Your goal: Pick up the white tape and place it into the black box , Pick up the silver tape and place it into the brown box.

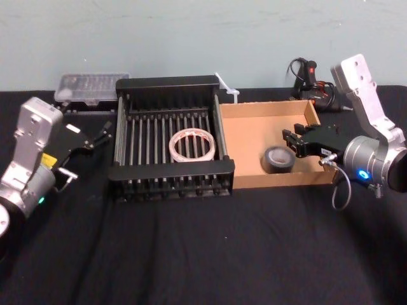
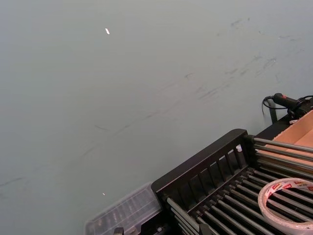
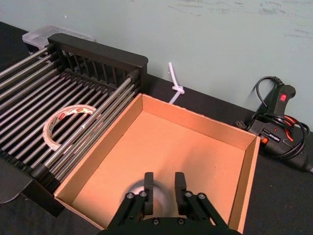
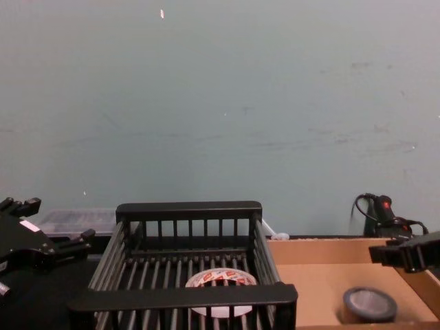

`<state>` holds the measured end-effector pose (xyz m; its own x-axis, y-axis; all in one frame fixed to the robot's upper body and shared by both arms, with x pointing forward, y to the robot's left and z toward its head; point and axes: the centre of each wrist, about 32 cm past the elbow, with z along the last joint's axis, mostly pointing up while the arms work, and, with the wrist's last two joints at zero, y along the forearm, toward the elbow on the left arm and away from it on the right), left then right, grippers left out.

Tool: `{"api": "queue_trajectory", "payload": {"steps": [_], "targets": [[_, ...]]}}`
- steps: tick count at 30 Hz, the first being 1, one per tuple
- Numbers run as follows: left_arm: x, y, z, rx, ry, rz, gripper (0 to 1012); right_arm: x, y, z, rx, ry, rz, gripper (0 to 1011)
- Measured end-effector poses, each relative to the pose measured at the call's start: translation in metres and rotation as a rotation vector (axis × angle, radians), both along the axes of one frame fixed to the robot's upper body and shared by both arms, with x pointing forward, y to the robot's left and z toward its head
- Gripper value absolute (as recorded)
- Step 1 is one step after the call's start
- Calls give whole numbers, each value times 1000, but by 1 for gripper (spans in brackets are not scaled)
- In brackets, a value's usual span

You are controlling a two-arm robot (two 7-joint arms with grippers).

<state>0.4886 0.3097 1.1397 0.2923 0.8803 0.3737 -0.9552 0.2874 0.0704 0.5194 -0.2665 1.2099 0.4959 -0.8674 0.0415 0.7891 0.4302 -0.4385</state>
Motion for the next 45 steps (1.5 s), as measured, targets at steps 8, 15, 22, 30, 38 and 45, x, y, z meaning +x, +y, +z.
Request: {"api": "queue_trajectory", "payload": {"steps": [8, 15, 22, 30, 38, 45], "targets": [[0, 0, 0, 0, 0, 0, 1001, 0, 0, 0, 0, 0, 1, 507], [0, 0, 0, 0, 0, 0, 1001, 0, 0, 0, 0, 0, 1, 747], [0, 0, 0, 0, 0, 0, 1001, 0, 0, 0, 0, 0, 1, 935], [0, 0, 0, 0, 0, 0, 1001, -1, -1, 0, -8, -12, 4, 1002], [0, 0, 0, 0, 0, 0, 1001, -15, 2, -9, -54, -184, -60, 1002], [0, 0, 0, 0, 0, 0, 1001, -27, -3, -25, -78, -319, -130, 1002]]}}
